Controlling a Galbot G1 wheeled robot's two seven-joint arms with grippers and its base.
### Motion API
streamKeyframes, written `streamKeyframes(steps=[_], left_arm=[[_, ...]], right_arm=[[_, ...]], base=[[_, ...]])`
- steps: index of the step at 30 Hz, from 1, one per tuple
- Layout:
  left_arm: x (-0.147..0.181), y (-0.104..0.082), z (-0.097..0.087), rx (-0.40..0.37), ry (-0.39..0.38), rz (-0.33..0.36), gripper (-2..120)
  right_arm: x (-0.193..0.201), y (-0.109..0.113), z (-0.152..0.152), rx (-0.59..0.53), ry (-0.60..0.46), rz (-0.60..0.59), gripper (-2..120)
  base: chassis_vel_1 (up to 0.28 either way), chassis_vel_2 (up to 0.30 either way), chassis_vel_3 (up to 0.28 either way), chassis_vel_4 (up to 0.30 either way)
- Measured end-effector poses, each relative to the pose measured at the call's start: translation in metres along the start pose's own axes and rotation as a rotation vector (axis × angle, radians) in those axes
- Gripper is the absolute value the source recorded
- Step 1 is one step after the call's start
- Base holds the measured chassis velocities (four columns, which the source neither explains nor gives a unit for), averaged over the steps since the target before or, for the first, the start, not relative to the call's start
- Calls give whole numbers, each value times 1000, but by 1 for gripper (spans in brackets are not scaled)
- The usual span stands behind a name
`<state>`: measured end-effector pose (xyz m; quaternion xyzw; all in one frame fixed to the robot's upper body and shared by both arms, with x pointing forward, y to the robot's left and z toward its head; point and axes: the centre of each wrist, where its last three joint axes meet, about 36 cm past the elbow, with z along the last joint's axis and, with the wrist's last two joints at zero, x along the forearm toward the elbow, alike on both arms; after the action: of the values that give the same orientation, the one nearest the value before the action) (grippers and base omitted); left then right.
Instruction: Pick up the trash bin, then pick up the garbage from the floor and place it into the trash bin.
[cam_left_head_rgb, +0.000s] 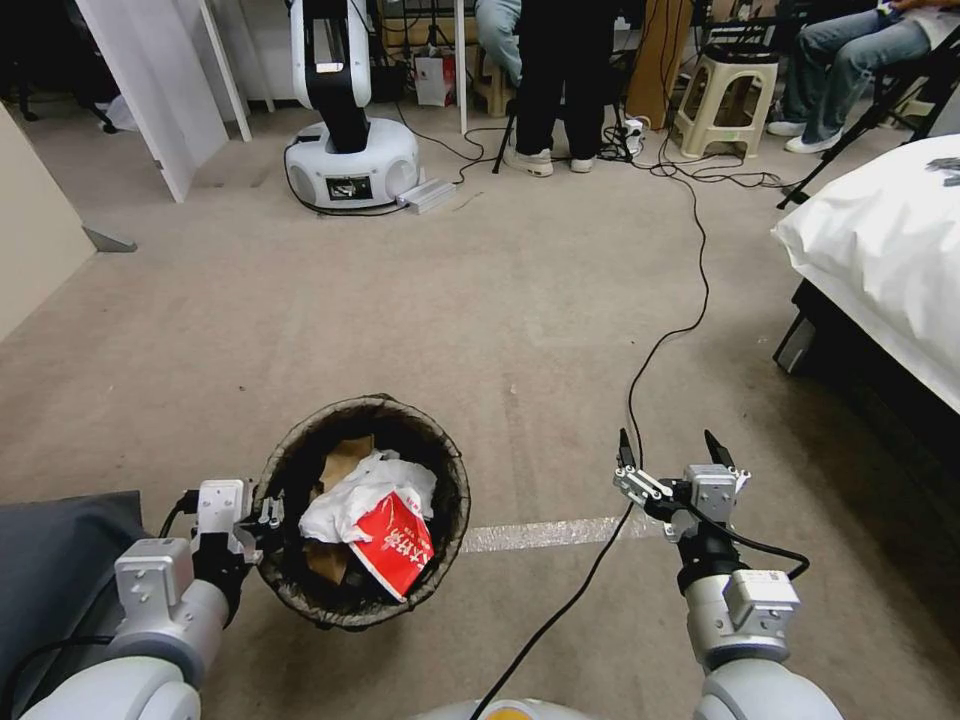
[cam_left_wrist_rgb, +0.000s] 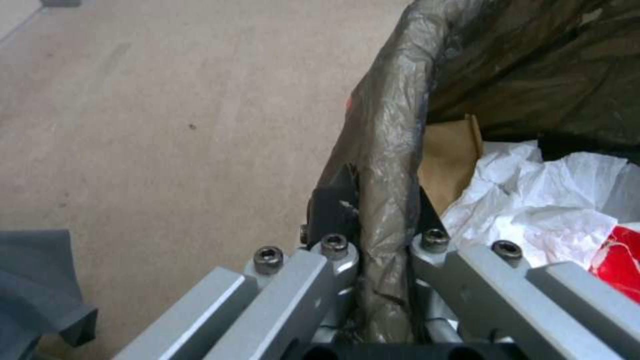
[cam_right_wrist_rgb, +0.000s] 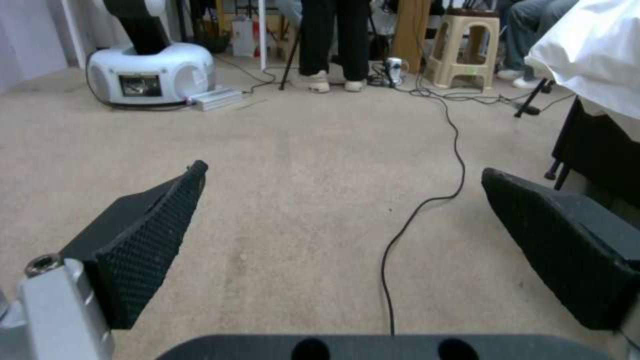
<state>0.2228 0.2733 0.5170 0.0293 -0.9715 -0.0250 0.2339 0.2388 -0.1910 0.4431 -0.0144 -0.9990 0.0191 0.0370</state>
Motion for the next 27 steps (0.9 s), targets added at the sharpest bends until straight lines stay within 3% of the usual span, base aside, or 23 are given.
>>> streamKeyframes(steps=[27], left_arm=[[0,0,0,2,2,3,1]], right_arm=[[0,0,0,2,3,4,100]], base=[[0,0,0,0]])
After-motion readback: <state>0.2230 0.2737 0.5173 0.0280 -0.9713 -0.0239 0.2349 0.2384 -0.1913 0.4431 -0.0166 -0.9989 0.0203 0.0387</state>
